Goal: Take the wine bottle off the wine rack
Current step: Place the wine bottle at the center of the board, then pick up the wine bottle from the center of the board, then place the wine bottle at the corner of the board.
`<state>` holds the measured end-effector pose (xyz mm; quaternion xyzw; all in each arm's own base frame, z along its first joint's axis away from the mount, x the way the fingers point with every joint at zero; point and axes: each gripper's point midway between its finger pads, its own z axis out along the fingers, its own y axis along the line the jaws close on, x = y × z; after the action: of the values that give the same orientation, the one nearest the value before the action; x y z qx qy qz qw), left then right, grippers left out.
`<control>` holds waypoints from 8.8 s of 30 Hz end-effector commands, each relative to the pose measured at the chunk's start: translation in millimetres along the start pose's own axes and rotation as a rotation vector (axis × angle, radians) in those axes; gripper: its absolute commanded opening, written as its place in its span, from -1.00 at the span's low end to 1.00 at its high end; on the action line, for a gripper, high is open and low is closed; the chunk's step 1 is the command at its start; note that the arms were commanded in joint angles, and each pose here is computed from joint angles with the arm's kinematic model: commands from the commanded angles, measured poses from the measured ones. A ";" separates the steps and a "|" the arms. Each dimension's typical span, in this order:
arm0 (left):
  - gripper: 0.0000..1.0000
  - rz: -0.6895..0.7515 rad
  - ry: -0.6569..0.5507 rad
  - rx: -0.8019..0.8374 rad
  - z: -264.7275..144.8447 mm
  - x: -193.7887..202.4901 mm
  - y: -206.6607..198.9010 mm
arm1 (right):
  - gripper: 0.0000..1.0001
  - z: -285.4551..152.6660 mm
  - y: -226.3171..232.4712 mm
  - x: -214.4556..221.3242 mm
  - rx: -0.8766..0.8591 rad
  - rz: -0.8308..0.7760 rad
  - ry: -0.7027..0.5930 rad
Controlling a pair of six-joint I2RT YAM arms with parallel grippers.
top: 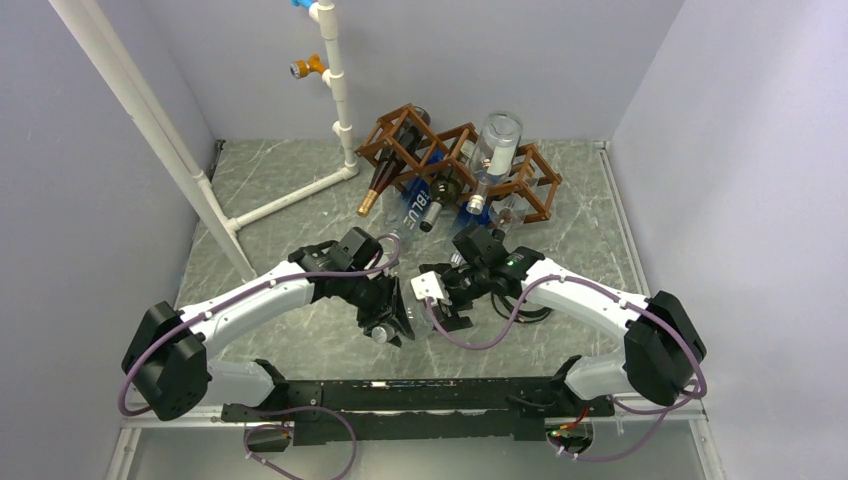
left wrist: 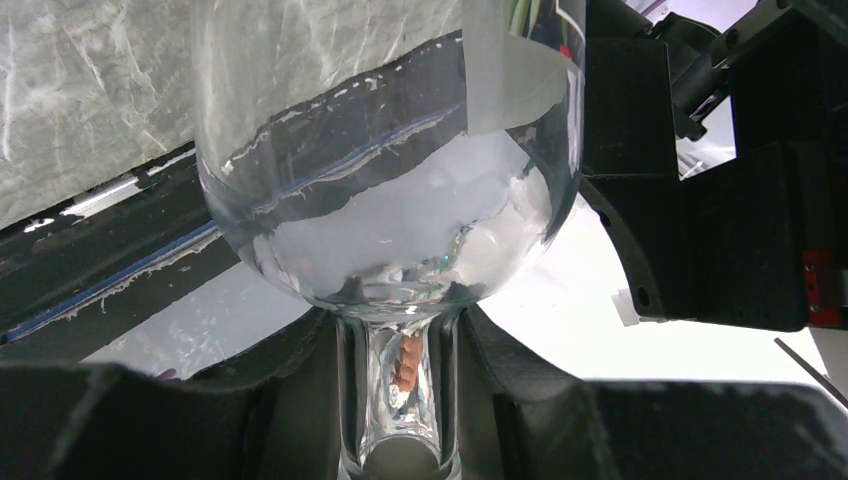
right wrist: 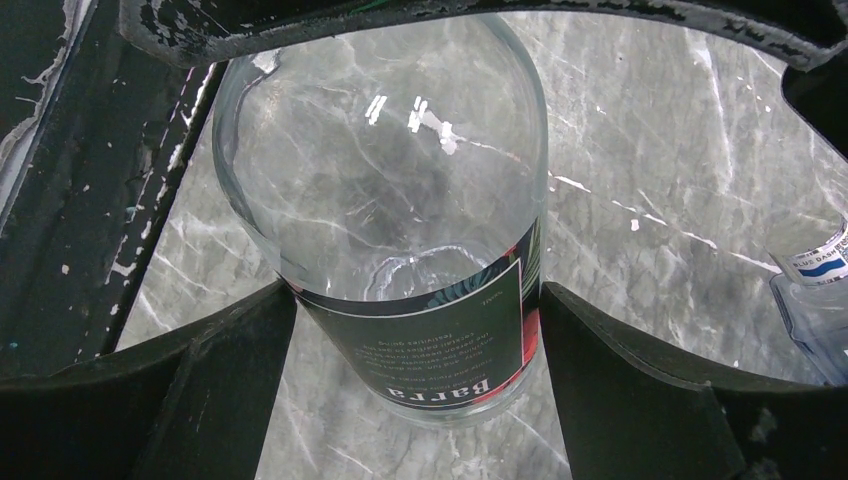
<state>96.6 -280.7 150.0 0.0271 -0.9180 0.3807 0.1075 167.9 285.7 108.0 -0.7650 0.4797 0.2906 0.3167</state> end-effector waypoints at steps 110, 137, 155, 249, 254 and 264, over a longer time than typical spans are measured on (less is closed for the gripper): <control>0.99 1.059 -1.182 -0.070 -174.5 -50.3 8.9 | 0.49 -31.2 -27.2 -106.1 -0.229 0.076 -0.065; 0.99 1.045 -1.174 -0.082 -173.2 -52.1 11.5 | -1.00 -60.1 -3.0 -111.9 -0.267 0.034 -0.080; 0.99 1.044 -1.182 -0.078 -175.4 -51.0 10.3 | -1.00 -164.2 -13.9 -80.8 0.046 0.124 -0.106; 0.99 1.013 -1.145 -0.003 -176.3 -64.2 8.4 | -0.67 -474.8 -313.1 214.8 1.736 0.992 -0.152; 0.99 1.012 -1.144 -0.003 -176.1 -64.3 8.7 | -0.07 -465.9 -311.3 213.9 1.698 0.997 -0.160; 0.99 1.016 -1.141 0.005 -175.7 -63.4 7.5 | 0.80 -465.9 -290.0 190.5 1.667 0.954 -0.141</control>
<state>187.4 -150.2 239.3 -0.2018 -0.7471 0.3016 -0.5569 587.5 -81.5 261.8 0.0246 0.8108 0.0016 0.5849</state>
